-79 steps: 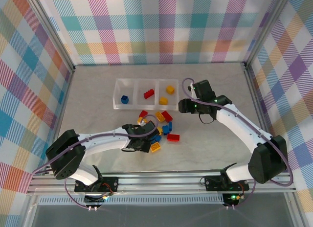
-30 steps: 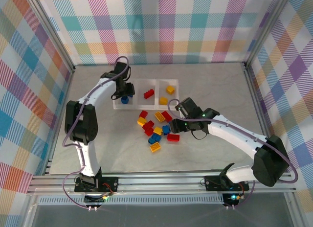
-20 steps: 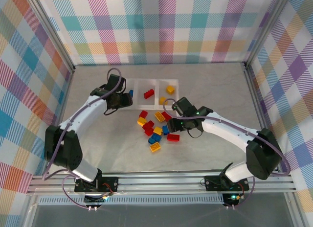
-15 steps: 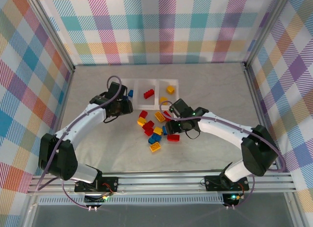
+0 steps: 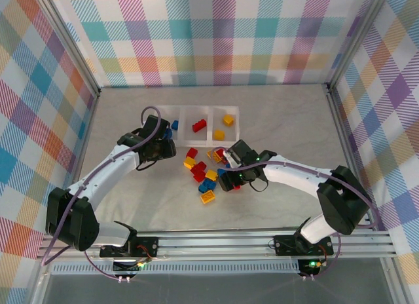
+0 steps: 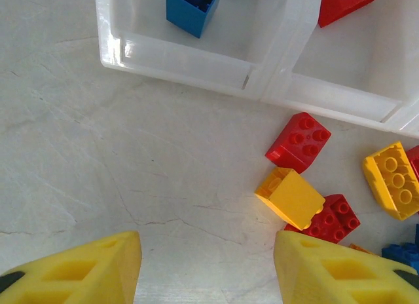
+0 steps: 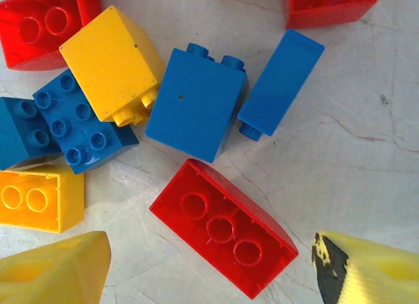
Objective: Sort the legos into containers by color
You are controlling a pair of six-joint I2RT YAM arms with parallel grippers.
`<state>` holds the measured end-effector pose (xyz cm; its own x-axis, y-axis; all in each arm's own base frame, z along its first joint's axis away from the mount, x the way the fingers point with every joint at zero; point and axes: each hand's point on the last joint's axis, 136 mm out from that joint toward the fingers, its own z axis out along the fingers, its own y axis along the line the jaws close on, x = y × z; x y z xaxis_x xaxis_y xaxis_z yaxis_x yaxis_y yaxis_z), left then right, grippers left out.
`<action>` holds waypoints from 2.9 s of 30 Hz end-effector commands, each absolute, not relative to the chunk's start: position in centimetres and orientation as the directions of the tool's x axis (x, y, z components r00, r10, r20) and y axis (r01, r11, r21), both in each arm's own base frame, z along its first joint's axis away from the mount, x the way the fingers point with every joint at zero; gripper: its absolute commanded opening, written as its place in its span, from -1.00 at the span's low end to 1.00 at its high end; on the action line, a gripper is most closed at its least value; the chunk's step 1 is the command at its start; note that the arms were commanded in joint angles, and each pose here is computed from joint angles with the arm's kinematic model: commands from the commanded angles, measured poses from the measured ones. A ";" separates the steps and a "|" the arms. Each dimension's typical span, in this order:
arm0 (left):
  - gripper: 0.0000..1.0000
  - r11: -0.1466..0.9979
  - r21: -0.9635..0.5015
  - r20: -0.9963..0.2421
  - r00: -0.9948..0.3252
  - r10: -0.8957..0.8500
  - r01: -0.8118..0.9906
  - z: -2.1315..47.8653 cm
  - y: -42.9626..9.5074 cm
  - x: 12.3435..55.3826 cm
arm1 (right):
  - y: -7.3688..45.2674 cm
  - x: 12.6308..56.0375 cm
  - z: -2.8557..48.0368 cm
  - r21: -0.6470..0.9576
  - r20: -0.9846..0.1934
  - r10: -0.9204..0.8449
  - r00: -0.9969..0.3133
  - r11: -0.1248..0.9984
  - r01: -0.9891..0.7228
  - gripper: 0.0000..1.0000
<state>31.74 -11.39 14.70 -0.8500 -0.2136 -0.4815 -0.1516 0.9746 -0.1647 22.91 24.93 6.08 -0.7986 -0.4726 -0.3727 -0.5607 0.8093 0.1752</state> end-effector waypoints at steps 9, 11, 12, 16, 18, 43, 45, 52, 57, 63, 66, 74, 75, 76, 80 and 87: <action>0.12 0.979 -0.139 -0.482 -0.853 -0.199 -0.150 14.9 -10.9 31.0 | 26.1 22.9 3.2 0.181 -0.347 -0.519 -0.781 0.780 -0.598 0.60; 0.12 0.979 -0.137 -0.481 -0.854 -0.198 -0.150 14.9 -10.8 30.9 | 26.0 22.5 3.1 0.172 -0.340 -0.519 -0.785 0.786 -0.594 0.58; 0.12 0.980 -0.136 -0.483 -0.854 -0.196 -0.148 15.0 -10.8 30.9 | 25.9 22.3 3.1 0.167 -0.337 -0.518 -0.786 0.788 -0.592 0.57; 0.12 0.980 -0.135 -0.486 -0.852 -0.196 -0.149 15.2 -10.7 30.9 | 25.6 21.6 3.2 0.141 -0.329 -0.518 -0.790 0.800 -0.583 0.47; 0.12 0.980 -0.136 -0.486 -0.853 -0.193 -0.144 15.2 -10.8 30.9 | 25.3 21.5 2.9 0.129 -0.315 -0.517 -0.796 0.808 -0.576 0.39; 0.14 0.979 -0.158 -0.508 -0.840 -0.191 -0.127 17.2 -10.8 30.3 | 26.7 22.2 11.2 0.122 -0.451 -0.535 -0.714 0.755 -0.644 -0.37; 0.14 0.979 -0.161 -0.510 -0.839 -0.191 -0.124 17.3 -11.0 30.3 | 27.7 23.6 13.3 0.110 -0.501 -0.523 -0.690 0.752 -0.650 -0.37; 0.16 0.982 -0.145 -0.503 -0.846 -0.178 -0.120 17.0 -11.1 29.8 | 31.5 32.0 18.1 0.066 -0.627 -0.460 -0.629 0.773 -0.631 -0.40; 0.18 0.982 -0.137 -0.502 -0.845 -0.183 -0.131 16.9 -10.9 29.1 | 35.0 38.6 18.7 0.061 -0.643 -0.450 -0.620 0.776 -0.627 -0.40; 0.19 0.986 -0.106 -0.500 -0.850 -0.165 -0.129 17.4 -10.1 28.2 | 36.6 43.8 17.8 0.084 -0.643 -0.427 -0.636 0.786 -0.612 -0.33; 0.19 0.987 -0.103 -0.495 -0.854 -0.160 -0.124 17.4 -10.0 27.8 | 37.2 45.3 17.4 0.105 -0.639 -0.420 -0.645 0.783 -0.614 -0.19; 0.19 0.987 -0.113 -0.491 -0.857 -0.154 -0.113 17.4 -10.3 27.6 | 37.2 45.2 19.0 0.106 -0.648 -0.420 -0.635 0.776 -0.621 0.16; 0.19 0.987 -0.118 -0.490 -0.858 -0.154 -0.110 17.3 -10.4 27.6 | 36.8 44.9 19.2 0.104 -0.647 -0.419 -0.637 0.779 -0.618 0.16; 0.19 0.986 -0.124 -0.488 -0.859 -0.156 -0.108 17.3 -10.5 27.6 | 36.5 44.6 19.5 0.104 -0.648 -0.415 -0.639 0.782 -0.614 0.16; 0.19 0.983 -0.156 -0.478 -0.864 -0.157 -0.093 16.5 -11.8 27.7 | 34.4 42.3 20.2 0.121 -0.651 -0.380 -0.657 0.802 -0.584 0.18; 0.19 0.984 -0.173 -0.433 -0.896 -0.102 -0.029 13.1 -14.8 28.6 | 30.9 36.9 19.7 0.208 -0.619 -0.303 -0.724 0.826 -0.523 0.20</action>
